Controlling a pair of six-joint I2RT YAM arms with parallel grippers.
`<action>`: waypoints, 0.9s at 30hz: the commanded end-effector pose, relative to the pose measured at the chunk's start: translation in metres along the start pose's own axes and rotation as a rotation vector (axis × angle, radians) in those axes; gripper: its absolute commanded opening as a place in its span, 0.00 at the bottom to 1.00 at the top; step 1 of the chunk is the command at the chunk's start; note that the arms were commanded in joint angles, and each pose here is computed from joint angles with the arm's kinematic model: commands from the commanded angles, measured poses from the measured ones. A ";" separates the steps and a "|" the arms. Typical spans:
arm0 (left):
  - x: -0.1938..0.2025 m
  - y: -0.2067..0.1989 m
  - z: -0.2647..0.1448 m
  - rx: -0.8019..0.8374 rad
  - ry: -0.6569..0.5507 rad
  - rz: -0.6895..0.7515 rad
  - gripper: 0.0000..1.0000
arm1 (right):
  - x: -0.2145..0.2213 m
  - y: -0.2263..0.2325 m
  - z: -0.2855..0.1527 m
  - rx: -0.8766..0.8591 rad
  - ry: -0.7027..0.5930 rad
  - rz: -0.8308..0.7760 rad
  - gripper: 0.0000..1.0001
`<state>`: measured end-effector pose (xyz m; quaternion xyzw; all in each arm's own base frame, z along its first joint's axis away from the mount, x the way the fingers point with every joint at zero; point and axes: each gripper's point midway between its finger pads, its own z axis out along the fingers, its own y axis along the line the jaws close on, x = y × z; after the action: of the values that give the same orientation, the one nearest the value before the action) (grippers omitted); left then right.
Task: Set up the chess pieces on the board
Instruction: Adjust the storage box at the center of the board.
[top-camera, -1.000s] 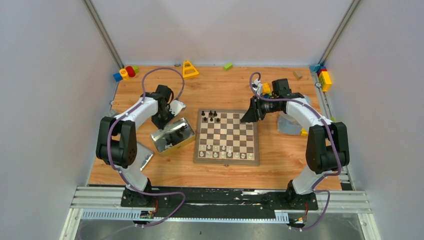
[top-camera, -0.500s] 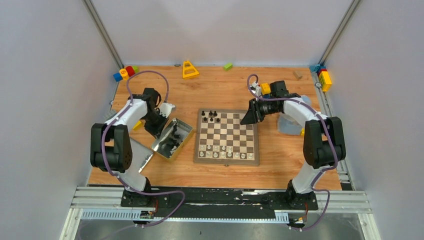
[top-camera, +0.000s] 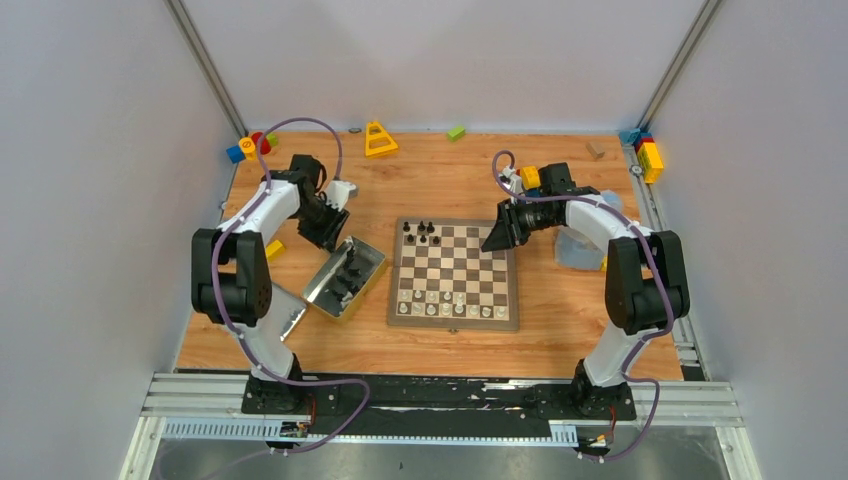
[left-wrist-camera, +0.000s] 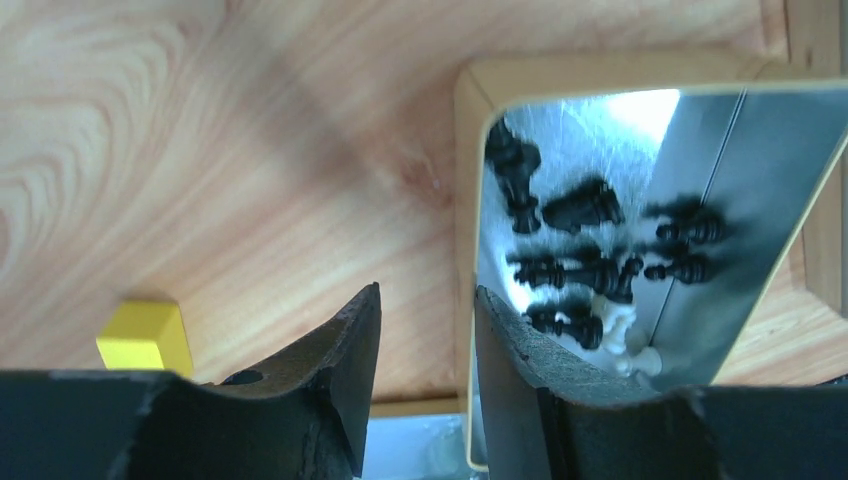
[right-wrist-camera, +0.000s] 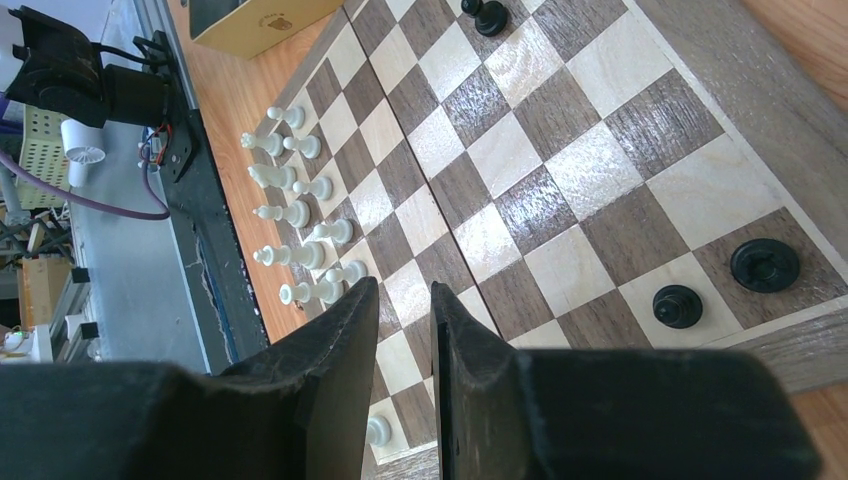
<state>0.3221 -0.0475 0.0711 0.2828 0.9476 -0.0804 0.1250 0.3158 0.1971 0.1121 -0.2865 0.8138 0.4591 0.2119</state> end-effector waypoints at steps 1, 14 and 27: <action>-0.035 -0.002 0.012 0.049 -0.078 0.009 0.46 | -0.019 0.006 -0.008 0.013 -0.035 -0.091 0.27; -0.014 0.024 0.008 0.026 -0.095 -0.291 0.20 | -0.016 0.004 -0.006 0.009 -0.028 -0.080 0.27; 0.029 0.047 -0.030 0.047 -0.219 -0.486 0.36 | -0.013 0.000 -0.004 0.011 -0.015 -0.065 0.27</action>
<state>0.3221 0.0236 0.0682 0.0220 0.9757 -0.1439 0.1638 0.3155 0.1960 0.1105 -0.2891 0.8154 0.4548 0.2115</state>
